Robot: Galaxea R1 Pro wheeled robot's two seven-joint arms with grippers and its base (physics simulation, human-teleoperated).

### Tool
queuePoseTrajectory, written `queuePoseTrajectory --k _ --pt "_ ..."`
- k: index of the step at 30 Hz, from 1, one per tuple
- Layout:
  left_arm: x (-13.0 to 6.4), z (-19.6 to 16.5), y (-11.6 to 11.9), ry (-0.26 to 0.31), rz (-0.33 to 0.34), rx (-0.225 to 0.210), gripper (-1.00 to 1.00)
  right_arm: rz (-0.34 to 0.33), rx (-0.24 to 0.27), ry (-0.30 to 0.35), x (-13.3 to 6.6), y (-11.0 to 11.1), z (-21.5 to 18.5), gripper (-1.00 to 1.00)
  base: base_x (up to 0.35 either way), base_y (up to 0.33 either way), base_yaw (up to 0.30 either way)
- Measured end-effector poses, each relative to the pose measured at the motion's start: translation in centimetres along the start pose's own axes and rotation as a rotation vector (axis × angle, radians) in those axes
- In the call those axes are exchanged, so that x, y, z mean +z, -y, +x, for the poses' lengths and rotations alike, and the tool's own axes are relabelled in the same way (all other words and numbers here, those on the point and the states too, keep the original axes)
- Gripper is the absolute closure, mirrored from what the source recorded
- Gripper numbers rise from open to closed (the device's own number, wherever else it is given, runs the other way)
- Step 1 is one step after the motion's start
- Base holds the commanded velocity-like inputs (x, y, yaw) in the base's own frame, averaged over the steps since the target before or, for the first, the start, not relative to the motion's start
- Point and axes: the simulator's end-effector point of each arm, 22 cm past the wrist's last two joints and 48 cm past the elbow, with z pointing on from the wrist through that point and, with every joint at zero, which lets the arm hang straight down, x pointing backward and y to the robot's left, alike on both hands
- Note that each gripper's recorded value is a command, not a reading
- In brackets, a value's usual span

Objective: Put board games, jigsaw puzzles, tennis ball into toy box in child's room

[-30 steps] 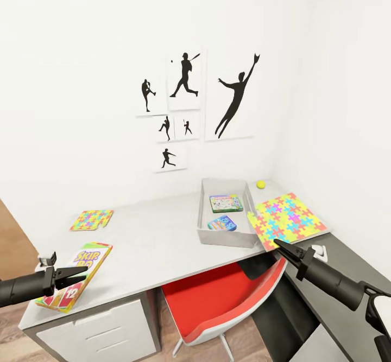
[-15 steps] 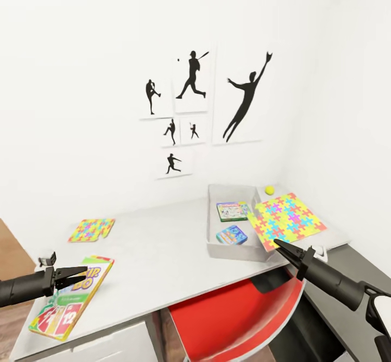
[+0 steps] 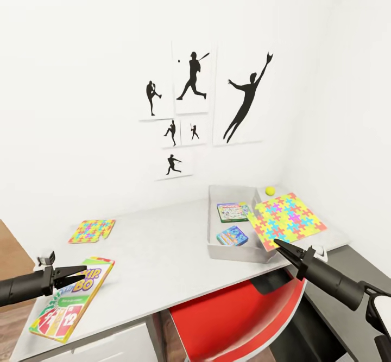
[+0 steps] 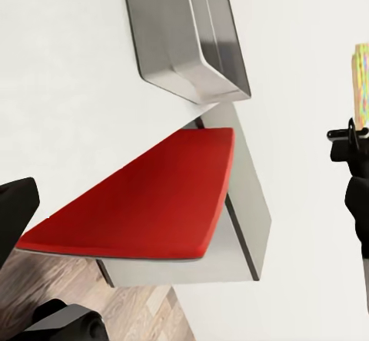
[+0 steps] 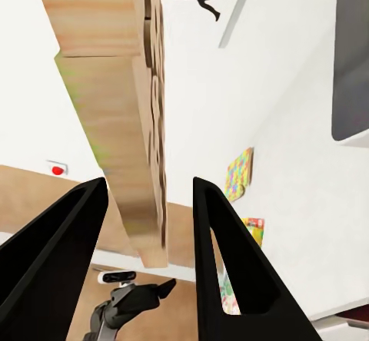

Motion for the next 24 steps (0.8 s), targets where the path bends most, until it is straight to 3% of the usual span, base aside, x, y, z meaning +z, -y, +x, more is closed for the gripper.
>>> queuePoseTrajectory --k 7,12,16,21,24 --pt "0.1 -0.2 0.4 -0.002 0.002 0.016 -1.00 0.017 -0.009 -0.004 0.0 0.3 0.0 1.00 0.000 0.000 0.000" --pt "0.1 -0.2 0.5 -0.001 0.003 0.018 -1.00 0.101 -0.073 -0.045 0.6 1.9 0.3 1.00 0.000 0.000 0.000" --pt "0.1 -0.2 0.5 -0.001 0.003 0.019 -1.00 0.134 -0.149 -0.108 3.0 1.8 -1.3 1.00 0.000 0.000 0.000" --pt "0.1 -0.3 0.5 -0.001 0.002 0.019 -1.00 0.136 -0.153 -0.167 6.4 1.8 -2.2 1.00 0.000 0.000 0.000" --pt "0.1 -0.3 0.5 -0.001 0.002 0.019 -1.00 0.136 -0.158 -0.188 7.2 1.7 -2.0 1.00 0.000 0.000 0.000"
